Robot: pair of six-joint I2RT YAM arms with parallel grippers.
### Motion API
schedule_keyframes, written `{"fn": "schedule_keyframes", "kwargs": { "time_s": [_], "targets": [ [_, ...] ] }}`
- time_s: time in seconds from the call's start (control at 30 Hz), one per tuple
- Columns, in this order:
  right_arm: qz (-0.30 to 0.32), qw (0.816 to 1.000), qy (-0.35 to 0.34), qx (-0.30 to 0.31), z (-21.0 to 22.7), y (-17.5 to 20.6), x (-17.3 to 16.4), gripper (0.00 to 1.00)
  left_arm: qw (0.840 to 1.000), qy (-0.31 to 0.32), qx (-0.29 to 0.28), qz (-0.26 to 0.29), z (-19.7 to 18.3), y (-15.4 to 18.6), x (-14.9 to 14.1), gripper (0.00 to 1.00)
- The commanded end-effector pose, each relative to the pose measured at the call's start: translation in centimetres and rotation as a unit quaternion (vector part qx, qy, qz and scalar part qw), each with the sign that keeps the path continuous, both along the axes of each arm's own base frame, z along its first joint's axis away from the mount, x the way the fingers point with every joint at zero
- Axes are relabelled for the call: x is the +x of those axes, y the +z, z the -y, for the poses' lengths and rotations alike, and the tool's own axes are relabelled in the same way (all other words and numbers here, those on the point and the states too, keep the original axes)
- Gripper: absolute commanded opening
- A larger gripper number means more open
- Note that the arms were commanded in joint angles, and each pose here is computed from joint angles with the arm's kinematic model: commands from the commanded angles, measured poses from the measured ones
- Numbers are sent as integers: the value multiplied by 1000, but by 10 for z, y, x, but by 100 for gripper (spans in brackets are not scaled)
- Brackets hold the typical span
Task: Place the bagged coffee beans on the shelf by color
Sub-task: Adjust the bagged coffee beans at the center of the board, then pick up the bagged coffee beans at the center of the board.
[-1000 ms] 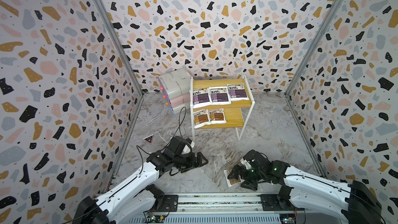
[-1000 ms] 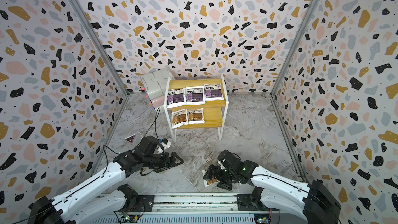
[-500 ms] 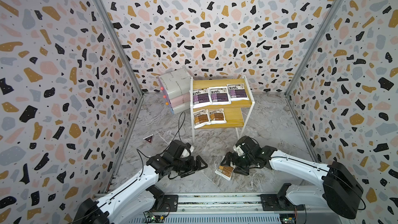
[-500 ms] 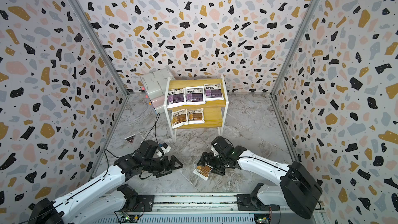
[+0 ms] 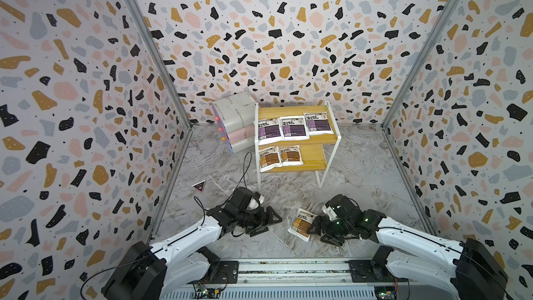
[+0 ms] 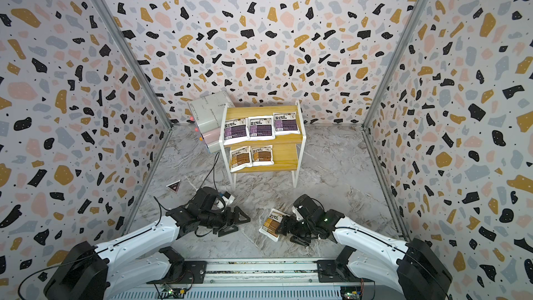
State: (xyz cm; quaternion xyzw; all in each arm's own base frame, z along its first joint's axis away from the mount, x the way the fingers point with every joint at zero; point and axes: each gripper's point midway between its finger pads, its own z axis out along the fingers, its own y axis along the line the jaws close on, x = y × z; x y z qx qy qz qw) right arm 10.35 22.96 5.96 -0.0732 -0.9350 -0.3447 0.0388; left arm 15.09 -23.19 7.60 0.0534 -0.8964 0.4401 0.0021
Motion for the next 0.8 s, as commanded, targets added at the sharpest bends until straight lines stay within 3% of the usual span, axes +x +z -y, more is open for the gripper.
{"fn": "schedule_keyframes", "kwargs": {
  "time_s": [0.0, 0.53, 0.77],
  "targets": [
    [17, 1000, -10, 9, -9, 3, 9, 76, 999, -16, -28, 21, 15, 15, 12, 88],
    [23, 1000, -5, -13, -33, -14, 20, 48, 999, -21, -21, 12, 14, 6, 9, 88],
    [53, 998, -7, -14, -30, -2, 26, 19, 999, -21, -21, 13, 11, 7, 4, 89]
  ]
}}
